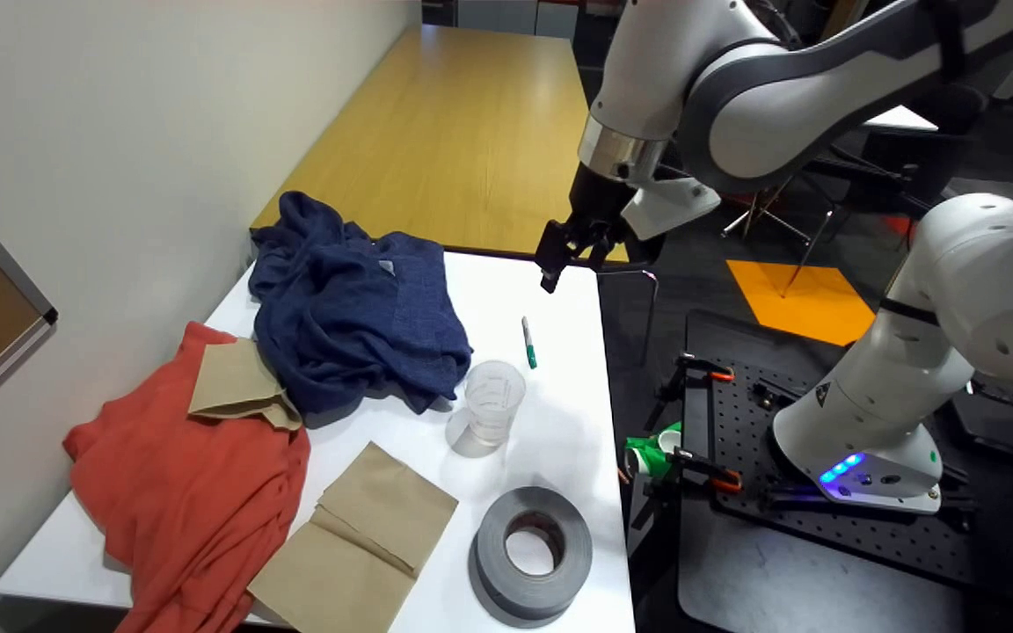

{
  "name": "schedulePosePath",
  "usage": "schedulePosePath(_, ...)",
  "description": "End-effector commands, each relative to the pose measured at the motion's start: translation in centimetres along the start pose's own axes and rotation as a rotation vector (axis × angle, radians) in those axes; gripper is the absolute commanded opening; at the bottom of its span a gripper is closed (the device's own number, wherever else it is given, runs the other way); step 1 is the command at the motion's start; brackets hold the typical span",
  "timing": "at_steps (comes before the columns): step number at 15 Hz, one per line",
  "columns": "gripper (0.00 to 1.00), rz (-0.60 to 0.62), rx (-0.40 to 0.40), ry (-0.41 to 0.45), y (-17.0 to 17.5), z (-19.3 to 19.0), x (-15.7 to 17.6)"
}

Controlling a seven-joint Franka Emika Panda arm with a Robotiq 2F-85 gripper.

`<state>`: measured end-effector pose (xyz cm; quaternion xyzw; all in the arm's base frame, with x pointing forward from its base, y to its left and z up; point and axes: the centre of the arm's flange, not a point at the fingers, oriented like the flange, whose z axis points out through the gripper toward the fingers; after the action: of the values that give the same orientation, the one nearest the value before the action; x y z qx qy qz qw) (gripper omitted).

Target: Pick up the pen from the table and put it in the cup.

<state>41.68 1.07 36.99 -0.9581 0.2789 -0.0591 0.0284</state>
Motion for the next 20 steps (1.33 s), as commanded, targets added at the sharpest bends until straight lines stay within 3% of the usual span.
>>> schedulePosePath(1, 1.00, 0.121, -0.022, -0.006, 0.9, 3.7, 4.1)
schedulePosePath(8, 1.00, 0.307, -0.062, -0.037, 3.2, 9.9, 8.7)
schedulePosePath(20, 1.00, 0.451, -0.068, -0.121, 7.0, 17.8, 13.7)
